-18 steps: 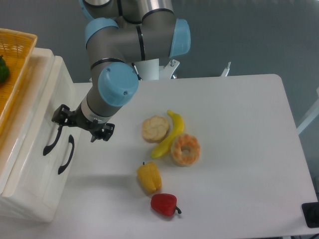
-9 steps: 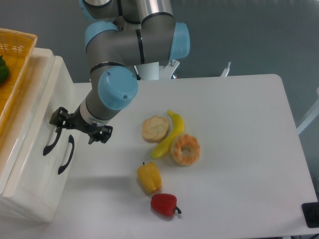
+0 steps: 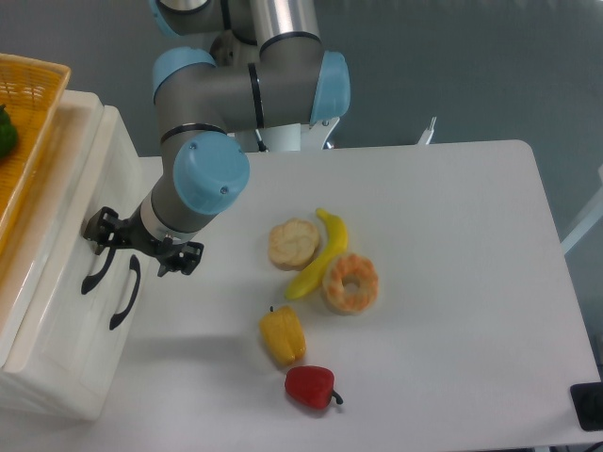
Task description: Slide open the top white drawer
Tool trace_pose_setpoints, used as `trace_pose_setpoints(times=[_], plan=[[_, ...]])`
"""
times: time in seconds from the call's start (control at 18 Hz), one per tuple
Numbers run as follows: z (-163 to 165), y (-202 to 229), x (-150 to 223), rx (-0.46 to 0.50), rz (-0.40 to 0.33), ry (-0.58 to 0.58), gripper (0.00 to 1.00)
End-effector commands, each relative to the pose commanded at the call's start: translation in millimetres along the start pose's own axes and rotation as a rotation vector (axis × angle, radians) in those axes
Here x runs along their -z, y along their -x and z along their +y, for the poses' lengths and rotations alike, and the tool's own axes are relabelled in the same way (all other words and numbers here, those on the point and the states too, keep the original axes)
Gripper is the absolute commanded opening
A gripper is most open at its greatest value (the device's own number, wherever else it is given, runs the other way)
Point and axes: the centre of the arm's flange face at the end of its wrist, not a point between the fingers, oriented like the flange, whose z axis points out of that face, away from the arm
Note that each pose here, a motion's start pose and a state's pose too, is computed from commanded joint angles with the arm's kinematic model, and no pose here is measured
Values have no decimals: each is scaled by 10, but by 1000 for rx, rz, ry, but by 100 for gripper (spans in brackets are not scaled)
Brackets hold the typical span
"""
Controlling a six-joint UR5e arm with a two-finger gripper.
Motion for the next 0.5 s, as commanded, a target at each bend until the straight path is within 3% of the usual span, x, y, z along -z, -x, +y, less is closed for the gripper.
trace_pose_setpoints(times=[0.5], plan=[[19,16,-38,-9,-19,12,100]])
